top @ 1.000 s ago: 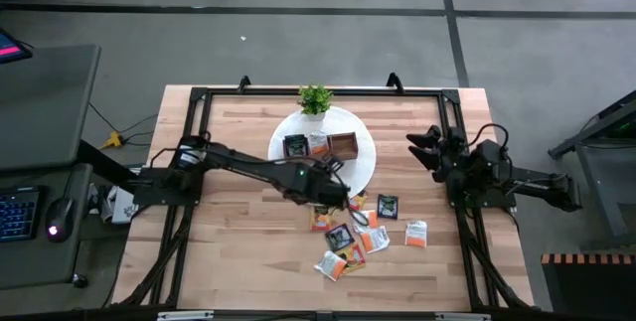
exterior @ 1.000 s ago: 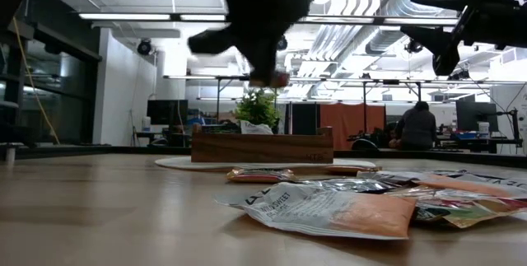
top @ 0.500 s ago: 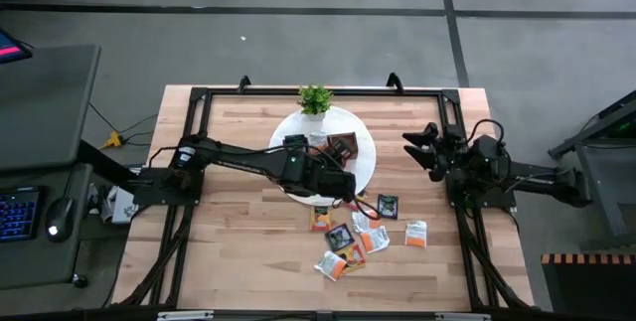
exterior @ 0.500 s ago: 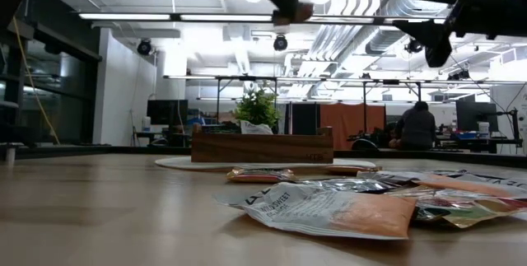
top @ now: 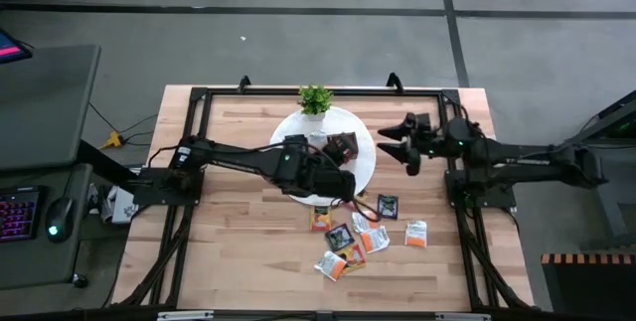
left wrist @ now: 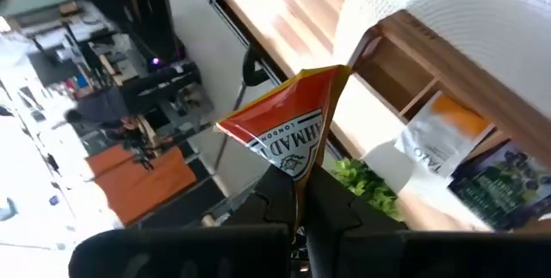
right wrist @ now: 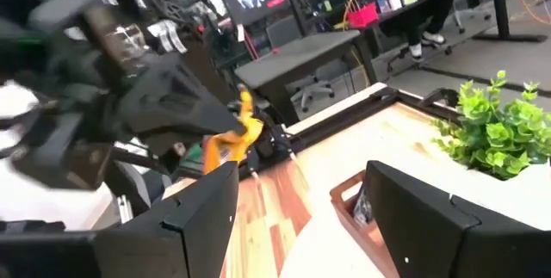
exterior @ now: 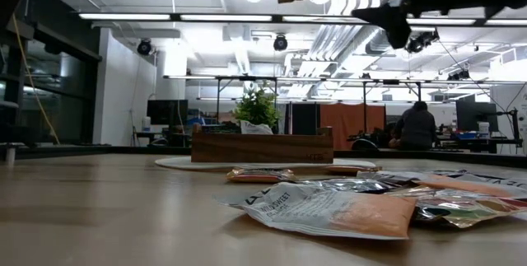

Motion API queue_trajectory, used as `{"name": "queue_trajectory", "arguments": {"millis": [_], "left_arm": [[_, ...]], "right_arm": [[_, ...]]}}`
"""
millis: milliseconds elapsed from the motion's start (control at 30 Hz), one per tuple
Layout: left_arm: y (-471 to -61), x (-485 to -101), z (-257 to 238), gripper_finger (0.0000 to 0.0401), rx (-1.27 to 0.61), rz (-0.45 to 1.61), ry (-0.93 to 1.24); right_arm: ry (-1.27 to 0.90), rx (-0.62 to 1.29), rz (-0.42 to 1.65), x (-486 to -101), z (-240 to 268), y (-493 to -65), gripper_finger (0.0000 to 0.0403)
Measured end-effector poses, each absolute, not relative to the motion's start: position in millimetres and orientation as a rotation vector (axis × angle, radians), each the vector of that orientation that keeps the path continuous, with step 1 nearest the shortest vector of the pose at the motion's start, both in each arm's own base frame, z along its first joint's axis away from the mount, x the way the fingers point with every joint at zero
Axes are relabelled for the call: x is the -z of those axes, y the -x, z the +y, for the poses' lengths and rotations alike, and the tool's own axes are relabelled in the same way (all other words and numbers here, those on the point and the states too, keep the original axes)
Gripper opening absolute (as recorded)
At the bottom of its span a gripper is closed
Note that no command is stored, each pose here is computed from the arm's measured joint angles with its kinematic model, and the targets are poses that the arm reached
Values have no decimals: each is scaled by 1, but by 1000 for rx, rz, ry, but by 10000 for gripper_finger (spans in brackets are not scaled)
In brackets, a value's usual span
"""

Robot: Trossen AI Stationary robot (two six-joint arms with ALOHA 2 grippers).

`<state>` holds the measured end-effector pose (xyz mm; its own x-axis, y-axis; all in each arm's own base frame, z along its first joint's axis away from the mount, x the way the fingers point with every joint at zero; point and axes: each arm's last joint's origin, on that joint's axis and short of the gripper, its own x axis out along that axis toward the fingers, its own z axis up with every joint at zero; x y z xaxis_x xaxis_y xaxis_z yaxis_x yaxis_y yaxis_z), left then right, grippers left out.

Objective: Pick & Place Tea
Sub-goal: Put the orange tea bag into the right section of the wooden organizer

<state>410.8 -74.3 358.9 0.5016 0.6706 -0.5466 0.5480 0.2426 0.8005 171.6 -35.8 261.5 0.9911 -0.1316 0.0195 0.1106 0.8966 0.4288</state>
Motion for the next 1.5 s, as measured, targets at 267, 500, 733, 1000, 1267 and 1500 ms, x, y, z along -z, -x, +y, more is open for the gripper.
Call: {"name": "queue_trajectory", "arguments": {"millis": [267,500,733,1000,1267,1500], "left_arm": [[-409,-361,-80,0,-148,1192,-1578],[-409,-361,-79,0,-140,1218,-1640],[-409,-362,-78,0,-161,1226,-1646],[-410,-362,-80,0,-135,1194,-1625],[-412,-362,-84,0,-105,1152,-1610],[-413,-363,-84,0,-108,1149,-1603]], "right_arm": [[-472,153,13,-268,-42,-200,250],[-500,287,23,-262,-48,-203,250],[-538,153,42,-264,-44,-204,250],[-580,29,29,-268,-48,-204,250],[-599,-32,-46,-281,-58,-208,250],[-551,-162,19,-293,-60,-242,250]]}}
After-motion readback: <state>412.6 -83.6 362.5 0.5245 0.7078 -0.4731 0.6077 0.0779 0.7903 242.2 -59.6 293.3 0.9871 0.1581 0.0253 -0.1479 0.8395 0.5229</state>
